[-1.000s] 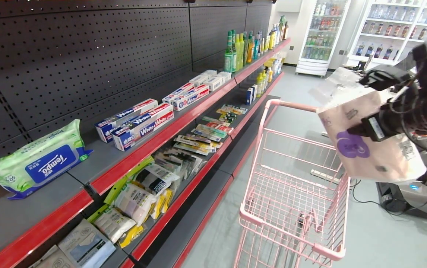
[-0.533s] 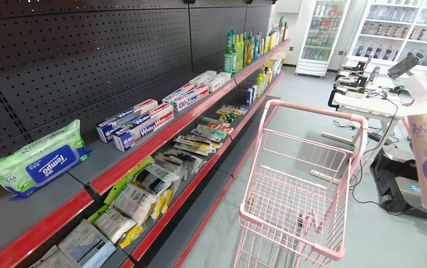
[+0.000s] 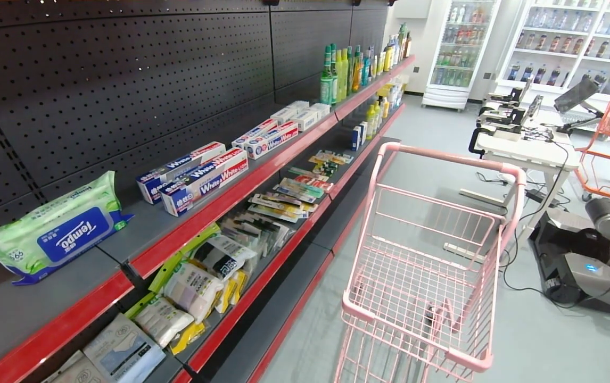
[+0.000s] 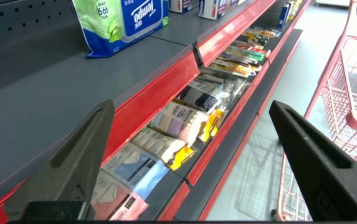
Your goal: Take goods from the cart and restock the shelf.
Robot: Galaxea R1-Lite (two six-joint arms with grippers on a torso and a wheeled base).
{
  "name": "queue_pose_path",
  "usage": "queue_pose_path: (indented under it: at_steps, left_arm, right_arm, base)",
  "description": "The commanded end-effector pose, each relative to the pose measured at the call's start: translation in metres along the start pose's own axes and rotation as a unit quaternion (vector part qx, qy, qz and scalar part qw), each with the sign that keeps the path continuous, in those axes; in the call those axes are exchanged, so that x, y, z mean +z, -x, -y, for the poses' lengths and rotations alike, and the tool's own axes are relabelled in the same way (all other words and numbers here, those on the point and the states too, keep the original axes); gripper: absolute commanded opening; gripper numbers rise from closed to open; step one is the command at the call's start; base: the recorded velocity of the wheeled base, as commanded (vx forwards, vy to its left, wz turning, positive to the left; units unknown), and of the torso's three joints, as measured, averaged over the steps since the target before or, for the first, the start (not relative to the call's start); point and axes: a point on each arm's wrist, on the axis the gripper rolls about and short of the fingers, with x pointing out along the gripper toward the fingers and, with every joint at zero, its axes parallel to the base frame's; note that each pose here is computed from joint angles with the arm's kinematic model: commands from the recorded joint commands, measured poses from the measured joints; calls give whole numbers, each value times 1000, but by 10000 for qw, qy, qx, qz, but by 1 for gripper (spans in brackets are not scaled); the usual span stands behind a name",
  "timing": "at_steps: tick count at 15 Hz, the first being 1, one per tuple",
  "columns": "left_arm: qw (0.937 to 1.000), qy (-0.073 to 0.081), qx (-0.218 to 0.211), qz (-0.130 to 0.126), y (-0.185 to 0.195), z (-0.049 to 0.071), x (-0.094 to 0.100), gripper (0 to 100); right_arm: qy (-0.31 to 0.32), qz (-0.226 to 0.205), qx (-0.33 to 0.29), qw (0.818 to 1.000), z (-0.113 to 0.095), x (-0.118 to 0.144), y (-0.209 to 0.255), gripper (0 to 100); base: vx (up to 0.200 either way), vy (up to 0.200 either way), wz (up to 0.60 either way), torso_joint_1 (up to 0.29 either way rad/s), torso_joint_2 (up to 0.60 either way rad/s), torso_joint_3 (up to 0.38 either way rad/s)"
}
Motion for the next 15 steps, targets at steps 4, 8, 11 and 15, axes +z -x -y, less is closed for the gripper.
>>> queue_pose_path:
  at_steps: [4, 8, 11, 15]
  left_arm:
    - [10000, -1, 1, -5, 0, 0, 0, 100]
    - [10000, -1, 9, -5, 0, 0, 0, 100]
    - [10000, -1, 9, -5, 0, 0, 0, 100]
    - [10000, -1, 1, -5, 0, 0, 0, 100]
  right_arm:
    - [41, -83, -25, 10000, -5, -25, 9, 0]
    - [120, -171, -3, 9998, -6, -24, 4, 0]
    - [150, -187, 19, 9997, -6, -20, 1, 0]
    - [278, -43, -21, 9996, -6, -9, -14, 0]
  base:
    - [0, 0, 0, 63, -126, -71]
    - [0, 0, 0, 167, -365, -192]
    - [0, 0, 0, 165, -354, -186]
    - [0, 0, 0, 161, -342, -182]
